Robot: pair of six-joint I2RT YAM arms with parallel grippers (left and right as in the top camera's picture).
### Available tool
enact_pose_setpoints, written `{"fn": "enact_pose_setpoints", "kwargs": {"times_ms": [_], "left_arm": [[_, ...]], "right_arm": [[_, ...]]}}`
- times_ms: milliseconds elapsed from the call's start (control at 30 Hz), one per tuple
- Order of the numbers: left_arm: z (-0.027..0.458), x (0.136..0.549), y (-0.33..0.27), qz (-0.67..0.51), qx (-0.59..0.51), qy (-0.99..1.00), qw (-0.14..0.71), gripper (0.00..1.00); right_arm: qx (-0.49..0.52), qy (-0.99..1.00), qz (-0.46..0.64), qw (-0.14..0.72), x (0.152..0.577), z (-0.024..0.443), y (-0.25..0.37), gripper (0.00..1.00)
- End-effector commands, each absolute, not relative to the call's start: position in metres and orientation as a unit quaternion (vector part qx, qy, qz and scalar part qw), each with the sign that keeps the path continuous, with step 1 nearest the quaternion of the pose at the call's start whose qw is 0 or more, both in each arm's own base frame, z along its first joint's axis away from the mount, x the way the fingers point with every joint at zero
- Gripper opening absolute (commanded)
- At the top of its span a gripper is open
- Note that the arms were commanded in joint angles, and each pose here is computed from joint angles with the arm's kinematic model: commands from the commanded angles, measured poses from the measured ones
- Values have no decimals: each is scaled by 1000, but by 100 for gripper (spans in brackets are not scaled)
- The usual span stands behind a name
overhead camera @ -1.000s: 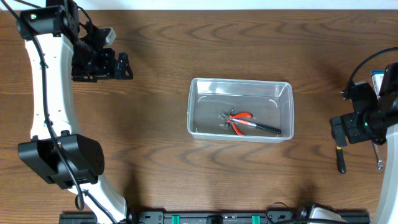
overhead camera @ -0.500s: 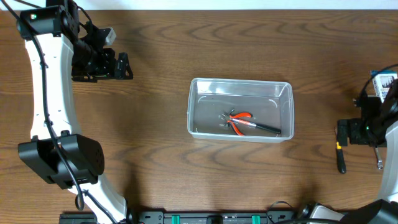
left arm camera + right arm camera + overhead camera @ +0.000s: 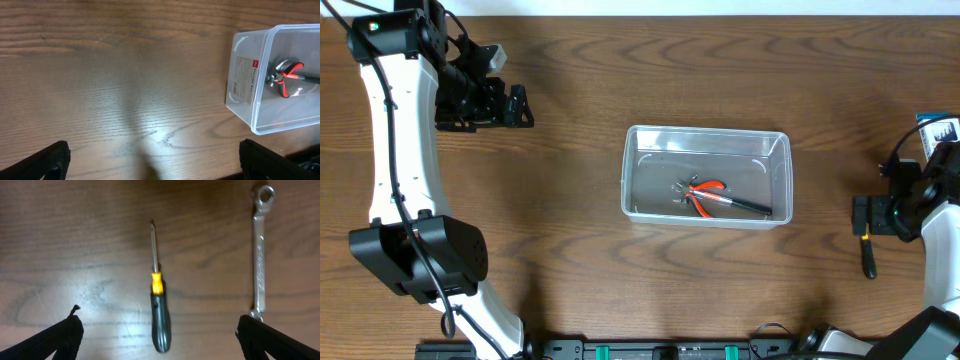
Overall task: Pack container
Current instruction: 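Move the right gripper over the yellow-black screwdriver, then lower the right gripper and close it on the screwdriver handle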
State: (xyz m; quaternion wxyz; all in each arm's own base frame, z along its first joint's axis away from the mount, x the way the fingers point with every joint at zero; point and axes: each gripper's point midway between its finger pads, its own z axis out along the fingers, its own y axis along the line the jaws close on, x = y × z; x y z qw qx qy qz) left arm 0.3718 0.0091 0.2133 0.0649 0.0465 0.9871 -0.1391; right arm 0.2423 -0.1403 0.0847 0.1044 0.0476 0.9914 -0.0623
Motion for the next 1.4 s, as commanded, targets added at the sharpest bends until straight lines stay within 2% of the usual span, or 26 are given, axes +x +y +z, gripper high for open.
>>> {"fn": "enact_pose_setpoints", "kwargs": {"times_ms": [0, 633, 1067, 1367], "left_arm": [[211, 371, 10, -136, 49, 988, 60, 98], [211, 371, 10, -136, 49, 988, 60, 98], [211, 371, 10, -136, 49, 988, 60, 98], [211, 371, 10, -136, 49, 988, 60, 98]], "right_arm": [[41, 991, -49, 119, 247, 80, -137, 99], [34, 992, -46, 112, 236, 50, -131, 99], [56, 994, -55, 75, 221, 45, -133, 99], [62, 997, -28, 20, 214, 13, -129, 99]]}}
